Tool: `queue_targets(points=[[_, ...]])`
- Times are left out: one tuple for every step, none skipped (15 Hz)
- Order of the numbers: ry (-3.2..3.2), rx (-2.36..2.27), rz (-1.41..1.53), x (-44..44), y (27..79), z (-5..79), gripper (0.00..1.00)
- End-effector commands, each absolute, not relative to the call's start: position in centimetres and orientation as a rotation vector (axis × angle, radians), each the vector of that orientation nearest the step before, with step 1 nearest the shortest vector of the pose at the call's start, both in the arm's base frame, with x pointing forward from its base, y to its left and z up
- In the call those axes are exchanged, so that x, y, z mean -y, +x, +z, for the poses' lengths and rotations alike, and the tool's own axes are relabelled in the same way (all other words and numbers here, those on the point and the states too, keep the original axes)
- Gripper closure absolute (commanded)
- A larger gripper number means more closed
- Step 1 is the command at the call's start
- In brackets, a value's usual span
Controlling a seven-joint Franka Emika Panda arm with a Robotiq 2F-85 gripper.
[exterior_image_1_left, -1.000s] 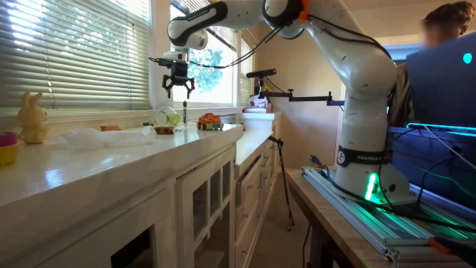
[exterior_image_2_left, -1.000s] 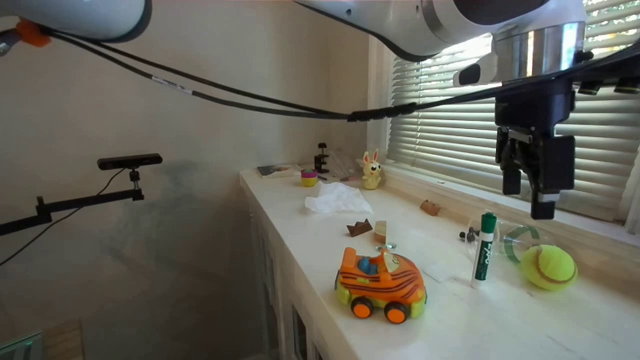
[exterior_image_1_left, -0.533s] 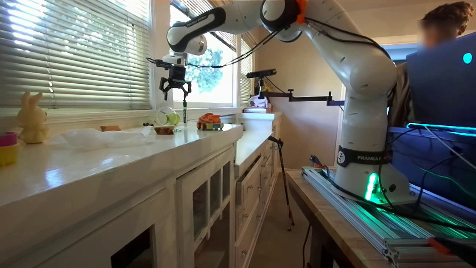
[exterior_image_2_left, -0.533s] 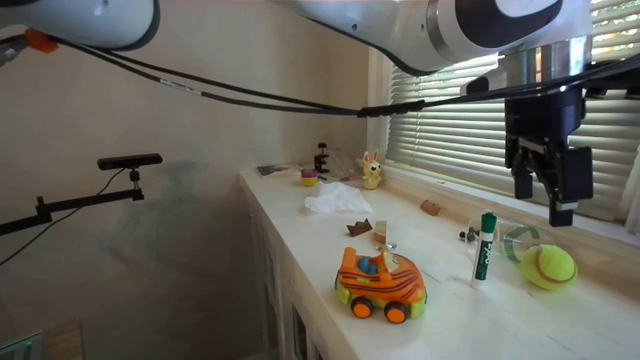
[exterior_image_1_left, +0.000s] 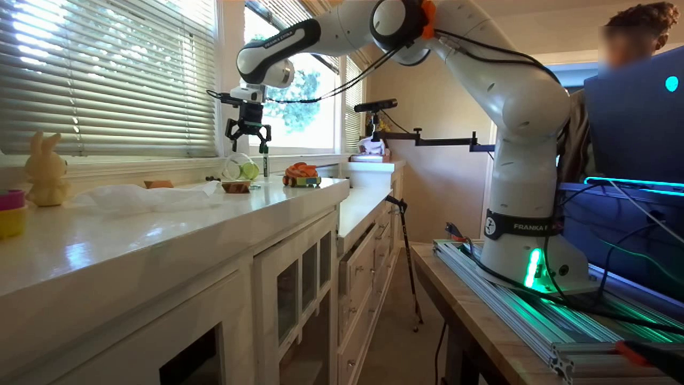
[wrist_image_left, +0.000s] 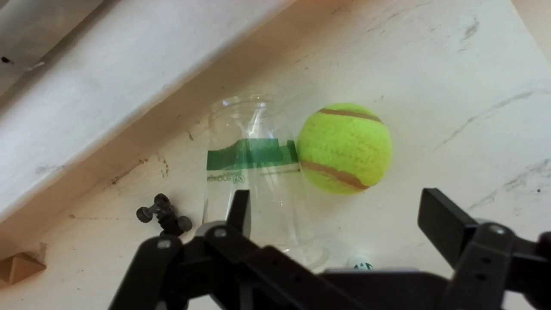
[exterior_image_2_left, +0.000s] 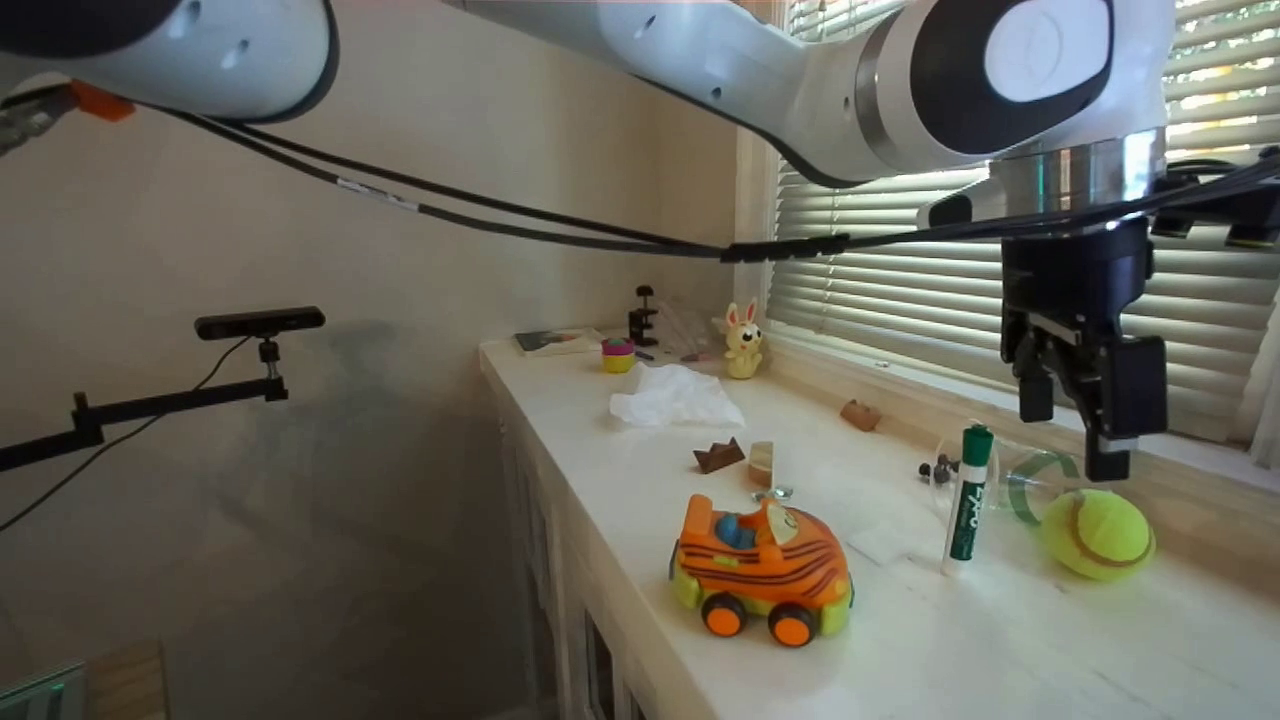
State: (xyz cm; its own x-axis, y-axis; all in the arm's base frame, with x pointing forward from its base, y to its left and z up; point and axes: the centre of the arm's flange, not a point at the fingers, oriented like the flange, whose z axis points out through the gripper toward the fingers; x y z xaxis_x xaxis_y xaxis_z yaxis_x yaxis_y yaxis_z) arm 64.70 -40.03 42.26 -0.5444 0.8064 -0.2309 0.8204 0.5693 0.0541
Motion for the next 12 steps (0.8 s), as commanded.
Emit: queue_targets(points=[[1.307,-2.554,-0.04,40.6,65.9,42.4,0.0],[1.305,-2.545,-0.032,40.5,66.2,42.3,0.0],[1.302,-2.541,-0.022,40.3,66.4,42.1,0.0],[1.296,-2.537,-0.009,40.1,66.6,41.9,0.0],[1.293,-2.536,0.005,40.0,66.9,41.7,0.0],[1.29,-2.536,0.019,39.7,67.2,41.4,0.0],[1.284,-2.538,0.026,39.5,67.4,41.2,0.0],[1.277,-2.54,0.035,39.2,67.6,41.0,0.0],[1.27,-2.543,0.039,39.1,67.8,40.8,0.0],[1.266,-2.547,0.042,38.9,67.9,40.7,0.0],[1.262,-2.553,0.044,38.8,68.0,40.6,0.0],[1.259,-2.558,0.044,38.7,68.0,40.5,0.0]])
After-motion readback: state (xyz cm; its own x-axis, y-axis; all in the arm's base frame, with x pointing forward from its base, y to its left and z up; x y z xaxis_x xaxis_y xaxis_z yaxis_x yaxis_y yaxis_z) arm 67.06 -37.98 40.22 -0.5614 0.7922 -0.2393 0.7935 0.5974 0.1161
